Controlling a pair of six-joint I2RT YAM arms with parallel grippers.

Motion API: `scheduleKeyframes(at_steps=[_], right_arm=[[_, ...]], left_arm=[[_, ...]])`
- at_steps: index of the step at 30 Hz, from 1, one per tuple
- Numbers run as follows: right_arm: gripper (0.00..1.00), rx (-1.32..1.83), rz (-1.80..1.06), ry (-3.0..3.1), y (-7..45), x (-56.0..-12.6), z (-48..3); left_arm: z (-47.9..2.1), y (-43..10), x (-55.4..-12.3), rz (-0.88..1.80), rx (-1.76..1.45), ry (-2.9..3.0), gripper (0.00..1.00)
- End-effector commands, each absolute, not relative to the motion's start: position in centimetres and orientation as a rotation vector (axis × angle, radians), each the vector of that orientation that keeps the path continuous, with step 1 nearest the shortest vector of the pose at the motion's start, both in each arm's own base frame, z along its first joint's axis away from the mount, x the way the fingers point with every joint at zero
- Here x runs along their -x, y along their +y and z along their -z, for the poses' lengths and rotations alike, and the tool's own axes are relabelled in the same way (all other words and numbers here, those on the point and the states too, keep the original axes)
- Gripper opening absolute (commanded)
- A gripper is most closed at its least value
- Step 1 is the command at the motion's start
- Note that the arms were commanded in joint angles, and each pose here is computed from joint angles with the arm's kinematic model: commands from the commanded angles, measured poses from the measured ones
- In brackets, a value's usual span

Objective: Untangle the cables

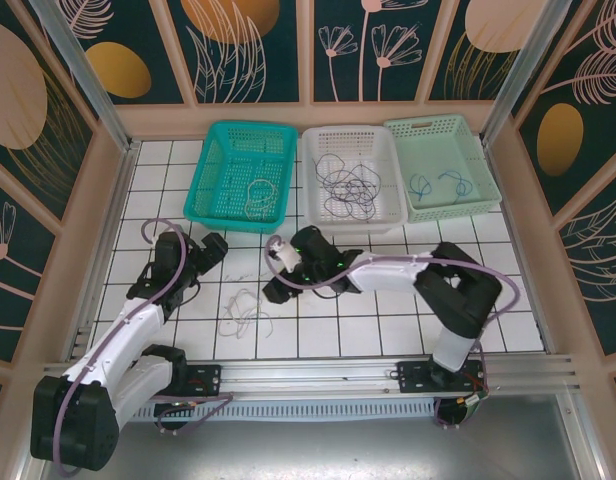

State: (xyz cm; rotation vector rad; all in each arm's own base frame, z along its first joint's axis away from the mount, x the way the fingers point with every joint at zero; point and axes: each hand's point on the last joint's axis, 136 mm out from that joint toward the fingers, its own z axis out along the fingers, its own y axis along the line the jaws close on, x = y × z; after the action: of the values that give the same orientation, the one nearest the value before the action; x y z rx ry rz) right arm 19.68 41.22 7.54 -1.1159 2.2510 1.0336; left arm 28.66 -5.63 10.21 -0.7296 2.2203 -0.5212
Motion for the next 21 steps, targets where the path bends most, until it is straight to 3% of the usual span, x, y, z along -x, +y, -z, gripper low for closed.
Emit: scheduleKeyframes(at_steps=[1,8,16,21], right_arm=[[0.66,1.198,-1.026,2.25,43.0,-19.0,-7.4],[0.63,1.241,-1.037,2.401,43.3,-17.7,-4.9],[0.63,1.232,-1.12,2.478,42.8,-16.5,-5.4],[0.63,1.335,-0.889,2.35,41.3,-17.5,-5.1]], left_arm=[[-9.9,-5.5,-28.2,0.521,0.714,2.22,0.99],[-10.0,-5.1,-27.8,0.506,0.714,2.208,0.99],[-9.9,-5.1,-27.6,0.509,0.711,2.206,0.98],[-9.7,-5.3,-27.6,0.52,0.705,2.206,0.99]])
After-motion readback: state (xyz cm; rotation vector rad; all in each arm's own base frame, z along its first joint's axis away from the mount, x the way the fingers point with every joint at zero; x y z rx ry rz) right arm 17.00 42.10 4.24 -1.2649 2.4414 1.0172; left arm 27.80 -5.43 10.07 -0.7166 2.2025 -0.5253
